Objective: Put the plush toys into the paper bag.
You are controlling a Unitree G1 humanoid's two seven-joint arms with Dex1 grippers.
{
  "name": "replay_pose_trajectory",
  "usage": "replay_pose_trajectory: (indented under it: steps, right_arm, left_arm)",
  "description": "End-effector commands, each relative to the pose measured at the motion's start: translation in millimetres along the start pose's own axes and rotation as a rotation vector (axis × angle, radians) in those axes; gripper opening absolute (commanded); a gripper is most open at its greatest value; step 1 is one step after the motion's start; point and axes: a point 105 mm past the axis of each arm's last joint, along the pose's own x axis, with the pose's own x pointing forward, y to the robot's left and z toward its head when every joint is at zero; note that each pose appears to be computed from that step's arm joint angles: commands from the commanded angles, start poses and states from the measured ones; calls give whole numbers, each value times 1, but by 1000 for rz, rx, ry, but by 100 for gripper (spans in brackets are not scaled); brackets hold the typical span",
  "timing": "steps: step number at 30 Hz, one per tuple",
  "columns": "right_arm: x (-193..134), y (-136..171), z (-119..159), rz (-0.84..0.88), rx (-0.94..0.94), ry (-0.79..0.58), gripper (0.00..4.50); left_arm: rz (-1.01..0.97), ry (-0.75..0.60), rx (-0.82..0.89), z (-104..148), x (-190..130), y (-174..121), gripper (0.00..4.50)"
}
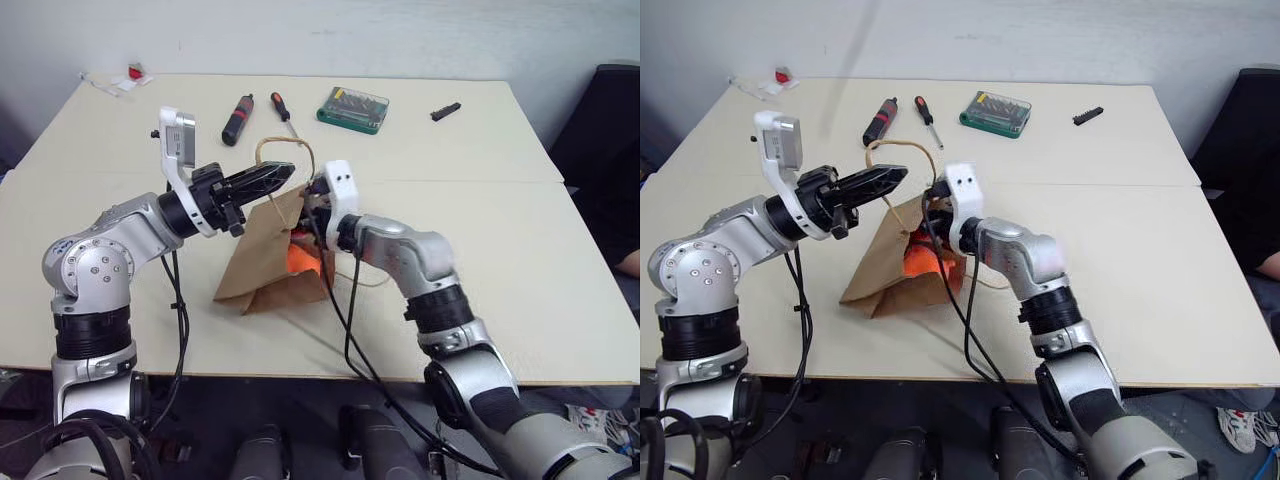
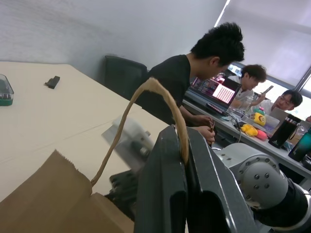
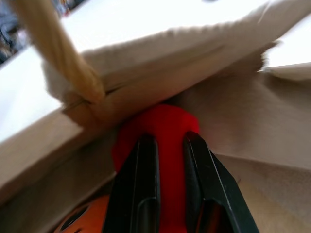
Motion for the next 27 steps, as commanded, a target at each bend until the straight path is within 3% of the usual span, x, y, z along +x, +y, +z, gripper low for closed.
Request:
replay_pose_trajectory:
  steps: [1,6,10,14,17,22,27]
  right_arm:
    - [8,3,9,35,-41,-30,125]
    - [7,6,18,83,-44,-56,309]
    - [-40,11,31,220,-190,-100,443]
    - [-95,2,24,234,-148,-78,443]
    - [-117,0,17,208,-92,-71,443]
    - [-158,-24,-34,27,160,6,443]
    - [-166,-30,-72,-56,327,37,443]
  left_arm:
    - [-16,-25,68,14,1,-6,0]
    - [6,-36,71,14,-3,-4,0]
    - [27,-31,85,15,-10,-4,0]
    - [55,-42,82,18,-19,0,0]
    - [62,-40,84,17,-21,0,0]
    - [62,-55,85,17,-20,0,0]
    - [56,-50,85,16,-19,1,0]
